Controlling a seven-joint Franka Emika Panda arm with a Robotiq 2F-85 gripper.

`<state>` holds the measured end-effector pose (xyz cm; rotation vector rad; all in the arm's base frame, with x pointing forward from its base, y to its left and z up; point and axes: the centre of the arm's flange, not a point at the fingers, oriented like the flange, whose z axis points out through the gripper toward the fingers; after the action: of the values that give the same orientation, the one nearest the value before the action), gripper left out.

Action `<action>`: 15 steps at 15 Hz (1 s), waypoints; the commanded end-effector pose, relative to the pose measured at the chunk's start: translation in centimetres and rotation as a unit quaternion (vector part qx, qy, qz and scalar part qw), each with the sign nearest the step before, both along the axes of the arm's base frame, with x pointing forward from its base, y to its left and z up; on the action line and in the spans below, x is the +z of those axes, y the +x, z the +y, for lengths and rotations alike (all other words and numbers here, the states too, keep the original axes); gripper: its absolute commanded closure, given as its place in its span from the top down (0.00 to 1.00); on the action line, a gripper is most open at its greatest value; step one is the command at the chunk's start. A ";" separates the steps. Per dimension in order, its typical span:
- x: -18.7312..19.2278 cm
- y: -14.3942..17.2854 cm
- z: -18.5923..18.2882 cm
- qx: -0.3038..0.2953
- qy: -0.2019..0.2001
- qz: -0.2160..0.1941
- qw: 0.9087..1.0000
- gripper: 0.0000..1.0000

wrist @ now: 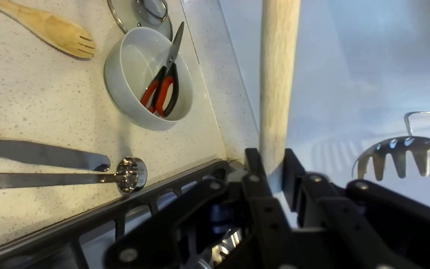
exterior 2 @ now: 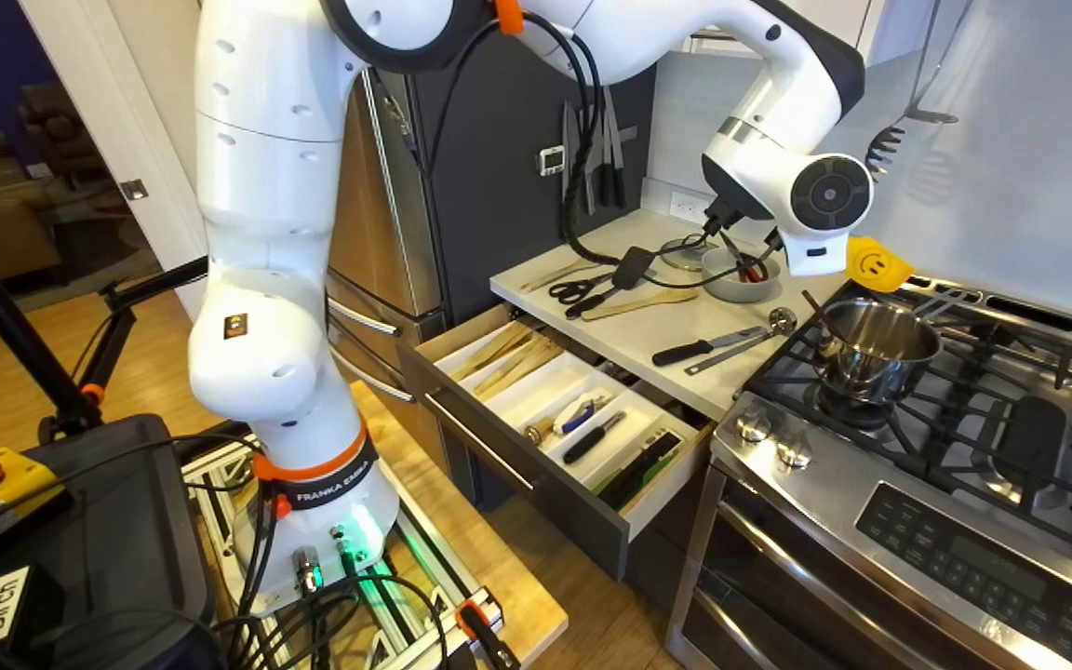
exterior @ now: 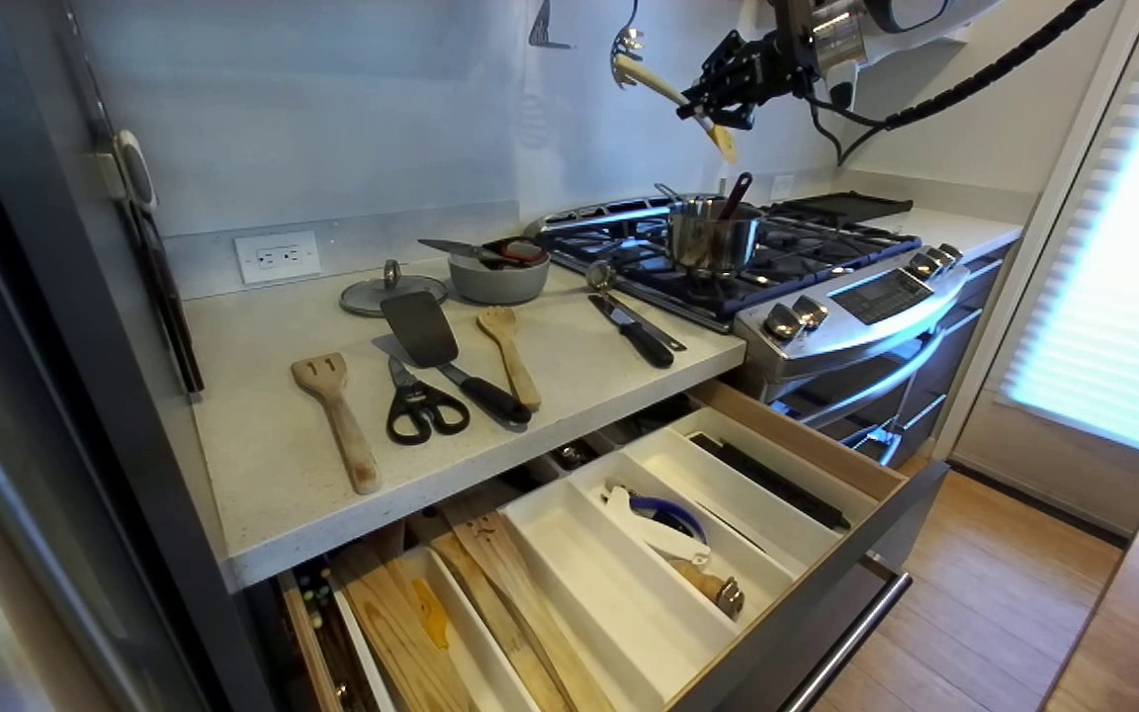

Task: Pick up the yellow and white spatula and put it in the silver pot

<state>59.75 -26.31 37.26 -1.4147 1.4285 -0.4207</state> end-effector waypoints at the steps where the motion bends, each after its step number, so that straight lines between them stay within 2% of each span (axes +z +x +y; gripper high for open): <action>1: 0.0 0.5 -0.3 -0.001 0.032 -0.012 0.999 0.04; 2: 0.1 1.0 -1.4 0.001 0.077 -0.025 0.997 0.04; 4: 0.1 1.8 -2.8 0.011 0.125 -0.037 0.991 0.04; 7: -0.1 2.7 -5.1 0.002 0.200 -0.043 0.979 0.04; 12: -1.5 4.8 -6.6 -0.018 0.322 -0.023 0.946 0.04; 15: -2.7 5.8 -7.4 -0.055 0.369 0.003 0.928 0.04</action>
<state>63.57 -31.83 35.35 -0.8465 1.4140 0.0141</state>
